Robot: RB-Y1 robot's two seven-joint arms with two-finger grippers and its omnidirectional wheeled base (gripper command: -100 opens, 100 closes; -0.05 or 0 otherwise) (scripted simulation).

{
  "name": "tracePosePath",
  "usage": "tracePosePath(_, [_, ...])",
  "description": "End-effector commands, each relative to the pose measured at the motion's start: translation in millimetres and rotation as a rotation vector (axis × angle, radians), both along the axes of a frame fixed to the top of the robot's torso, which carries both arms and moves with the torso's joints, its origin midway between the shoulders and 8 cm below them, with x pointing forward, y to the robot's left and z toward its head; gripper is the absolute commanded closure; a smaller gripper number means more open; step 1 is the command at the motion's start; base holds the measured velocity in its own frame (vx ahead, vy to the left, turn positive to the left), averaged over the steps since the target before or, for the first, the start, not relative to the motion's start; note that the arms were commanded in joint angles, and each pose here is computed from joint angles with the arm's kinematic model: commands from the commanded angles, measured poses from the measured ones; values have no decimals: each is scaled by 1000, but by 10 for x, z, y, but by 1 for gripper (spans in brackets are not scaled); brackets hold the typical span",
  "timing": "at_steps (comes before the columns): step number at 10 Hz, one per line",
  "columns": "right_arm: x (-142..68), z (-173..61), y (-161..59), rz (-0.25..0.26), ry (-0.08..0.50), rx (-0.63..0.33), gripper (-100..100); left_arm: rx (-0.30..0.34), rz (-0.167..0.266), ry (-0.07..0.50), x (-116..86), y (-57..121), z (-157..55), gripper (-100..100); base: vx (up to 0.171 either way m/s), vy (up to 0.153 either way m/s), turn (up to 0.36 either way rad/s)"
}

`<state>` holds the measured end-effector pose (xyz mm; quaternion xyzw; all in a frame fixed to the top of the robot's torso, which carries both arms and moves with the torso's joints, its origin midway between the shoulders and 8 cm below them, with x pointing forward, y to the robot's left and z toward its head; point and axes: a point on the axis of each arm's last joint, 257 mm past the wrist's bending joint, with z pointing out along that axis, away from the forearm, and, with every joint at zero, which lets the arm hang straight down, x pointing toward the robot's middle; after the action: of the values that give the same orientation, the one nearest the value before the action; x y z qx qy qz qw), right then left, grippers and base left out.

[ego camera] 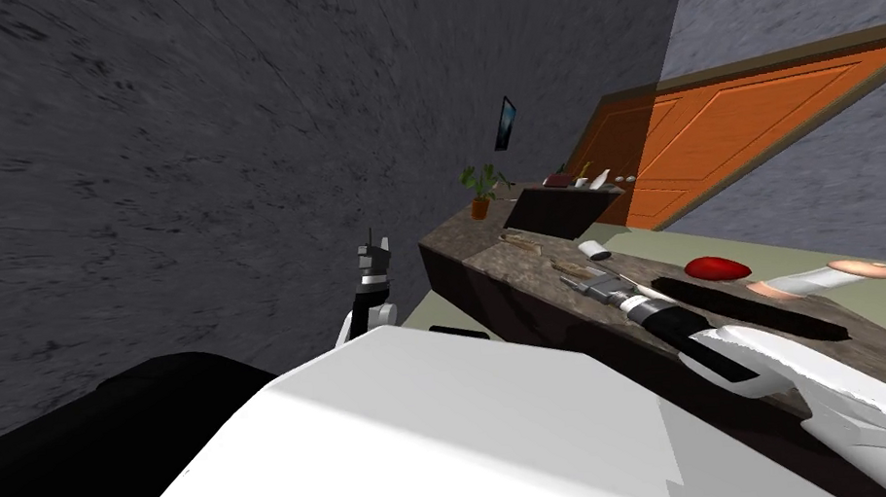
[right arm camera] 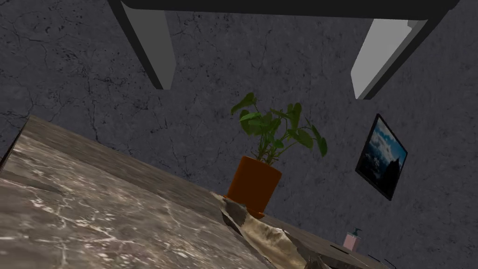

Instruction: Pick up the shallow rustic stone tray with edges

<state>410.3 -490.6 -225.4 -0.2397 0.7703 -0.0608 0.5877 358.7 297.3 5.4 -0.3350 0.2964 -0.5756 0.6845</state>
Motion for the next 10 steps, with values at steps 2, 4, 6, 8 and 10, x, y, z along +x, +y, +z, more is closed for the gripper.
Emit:
tracePosePath(2, [-47, -149, -253, 6, 49, -123, -100, 0, 0, 0, 0, 0, 0, 0, 51, 13, 44])
tracePosePath(4, [-84, -217, -398, 12, 78, -192, -100, 0, 0, 0, 0, 0, 0, 0, 72, 18, 44])
tracePosePath(6, [-176, -339, -674, 25, 136, -316, -100, 0, 0, 0, 0, 0, 0, 0, 72, 16, 51])
tracePosePath(8, [-286, -447, -921, 38, 192, -421, -100, 0, 0, 0, 0, 0, 0, 0, 89, 13, 53])
tracePosePath(10, [-407, -548, -1122, 52, 245, -502, -100, 0, 0, 0, 0, 0, 0, 0, 90, -5, 42])
